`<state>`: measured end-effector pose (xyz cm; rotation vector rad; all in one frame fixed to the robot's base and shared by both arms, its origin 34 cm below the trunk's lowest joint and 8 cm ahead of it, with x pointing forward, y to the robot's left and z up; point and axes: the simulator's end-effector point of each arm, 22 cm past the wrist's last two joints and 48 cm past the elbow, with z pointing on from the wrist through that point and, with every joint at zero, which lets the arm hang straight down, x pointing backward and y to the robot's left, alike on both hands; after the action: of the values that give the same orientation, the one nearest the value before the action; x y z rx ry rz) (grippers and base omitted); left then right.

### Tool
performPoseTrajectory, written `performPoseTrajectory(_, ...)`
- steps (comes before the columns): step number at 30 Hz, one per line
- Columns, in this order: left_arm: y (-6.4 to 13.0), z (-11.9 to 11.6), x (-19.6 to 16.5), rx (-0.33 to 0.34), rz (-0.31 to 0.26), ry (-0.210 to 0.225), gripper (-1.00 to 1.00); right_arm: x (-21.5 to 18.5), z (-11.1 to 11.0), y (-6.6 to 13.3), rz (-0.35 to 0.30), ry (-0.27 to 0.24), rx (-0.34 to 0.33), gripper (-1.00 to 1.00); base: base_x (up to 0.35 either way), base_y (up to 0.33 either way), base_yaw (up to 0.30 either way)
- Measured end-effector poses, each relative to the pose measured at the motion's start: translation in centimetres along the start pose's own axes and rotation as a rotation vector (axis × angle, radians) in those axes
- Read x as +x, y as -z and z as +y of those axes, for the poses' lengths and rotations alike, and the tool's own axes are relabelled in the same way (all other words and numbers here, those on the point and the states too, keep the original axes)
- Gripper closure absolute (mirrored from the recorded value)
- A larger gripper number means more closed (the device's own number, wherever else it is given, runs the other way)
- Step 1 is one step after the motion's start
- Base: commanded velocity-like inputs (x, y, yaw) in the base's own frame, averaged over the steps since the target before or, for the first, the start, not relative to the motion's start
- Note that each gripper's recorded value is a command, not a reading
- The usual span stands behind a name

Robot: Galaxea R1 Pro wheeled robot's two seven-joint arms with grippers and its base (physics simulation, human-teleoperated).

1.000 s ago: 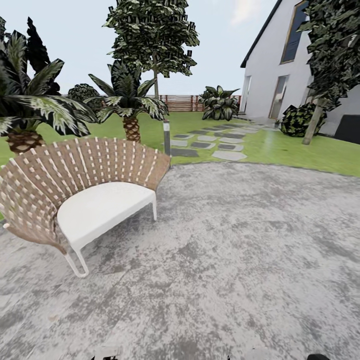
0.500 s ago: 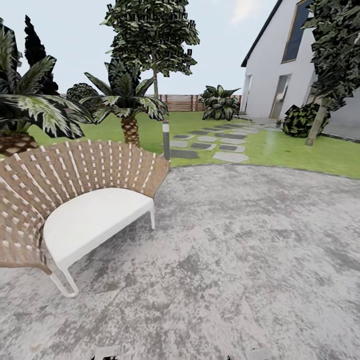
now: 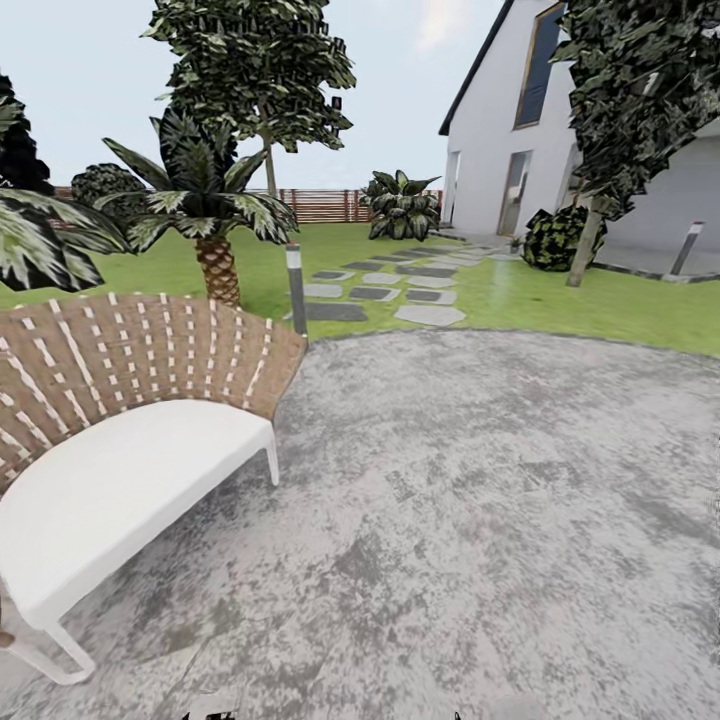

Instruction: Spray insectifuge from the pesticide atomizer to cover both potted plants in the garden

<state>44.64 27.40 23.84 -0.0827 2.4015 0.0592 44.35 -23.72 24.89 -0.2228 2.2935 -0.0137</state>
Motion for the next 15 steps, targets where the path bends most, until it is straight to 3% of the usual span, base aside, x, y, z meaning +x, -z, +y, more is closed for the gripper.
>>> performPoseTrajectory(9, 0.0, 0.0, 0.0, 0.0, 0.0, 0.0, 1.0, 0.01, 0.0, 0.0, 0.0, 0.0, 0.0, -1.0, 0.298, 0.212, -0.261)
performPoseTrajectory(15, 0.0, -0.03, 0.0, 0.001, 0.0, 0.0, 1.0, 0.0, 0.0, 0.0, 0.0, 0.001, 0.0, -1.0, 0.33, 0.044, -0.261)
